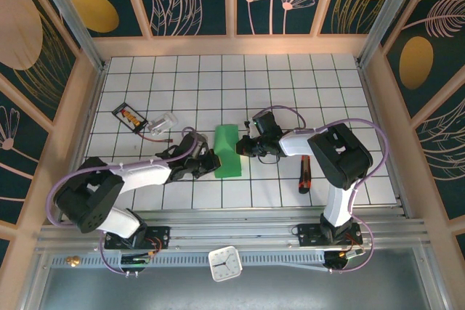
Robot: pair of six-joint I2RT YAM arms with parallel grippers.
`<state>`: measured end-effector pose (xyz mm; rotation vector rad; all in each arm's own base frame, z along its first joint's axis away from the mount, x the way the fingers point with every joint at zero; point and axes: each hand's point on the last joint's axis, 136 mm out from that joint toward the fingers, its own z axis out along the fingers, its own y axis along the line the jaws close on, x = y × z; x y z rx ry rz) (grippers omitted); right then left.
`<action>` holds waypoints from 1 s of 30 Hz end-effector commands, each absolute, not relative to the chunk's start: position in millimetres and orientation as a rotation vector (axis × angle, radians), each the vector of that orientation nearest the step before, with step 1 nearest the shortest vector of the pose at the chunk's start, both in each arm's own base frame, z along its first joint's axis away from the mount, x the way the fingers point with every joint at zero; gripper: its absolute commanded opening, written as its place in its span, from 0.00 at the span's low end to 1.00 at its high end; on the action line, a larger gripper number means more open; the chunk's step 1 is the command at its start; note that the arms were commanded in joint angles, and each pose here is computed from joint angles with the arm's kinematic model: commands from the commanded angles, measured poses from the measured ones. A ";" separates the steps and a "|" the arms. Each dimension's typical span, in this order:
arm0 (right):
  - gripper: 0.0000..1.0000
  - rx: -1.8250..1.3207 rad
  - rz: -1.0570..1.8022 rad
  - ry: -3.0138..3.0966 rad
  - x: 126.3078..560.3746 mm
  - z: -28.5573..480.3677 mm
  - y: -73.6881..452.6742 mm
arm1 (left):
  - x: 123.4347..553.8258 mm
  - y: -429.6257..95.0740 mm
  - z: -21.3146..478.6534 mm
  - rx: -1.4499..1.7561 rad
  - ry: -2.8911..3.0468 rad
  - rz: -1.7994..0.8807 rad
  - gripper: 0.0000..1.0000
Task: Fold a paper plane with a square sheet of paper (pick it up from the middle)
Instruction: First fold the square sheet of paper in half at the center of the table.
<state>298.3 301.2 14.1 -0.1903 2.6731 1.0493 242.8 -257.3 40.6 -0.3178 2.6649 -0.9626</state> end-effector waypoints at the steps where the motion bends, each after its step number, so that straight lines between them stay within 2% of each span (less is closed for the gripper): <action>1: 0.00 -0.097 0.666 2.860 283.9 -55.5 252.5 | 228.4 -253.1 33.7 -0.349 2.710 -0.991 0.06; 6: 0.00 -0.100 0.669 2.857 285.8 -54.7 254.3 | 216.4 -247.9 15.3 -0.342 2.780 -0.952 0.02; 14: 0.00 -0.103 0.666 2.860 284.6 -54.7 253.9 | 219.4 -238.6 2.8 -0.320 2.828 -0.810 0.01; 22: 0.00 -0.104 0.674 2.854 284.4 -53.4 254.6 | 258.1 -272.0 60.1 -0.229 2.647 -0.966 0.12; 30: 0.00 -0.108 0.682 2.853 282.4 -53.0 255.0 | 311.7 -284.5 65.6 -0.165 2.607 -0.856 0.08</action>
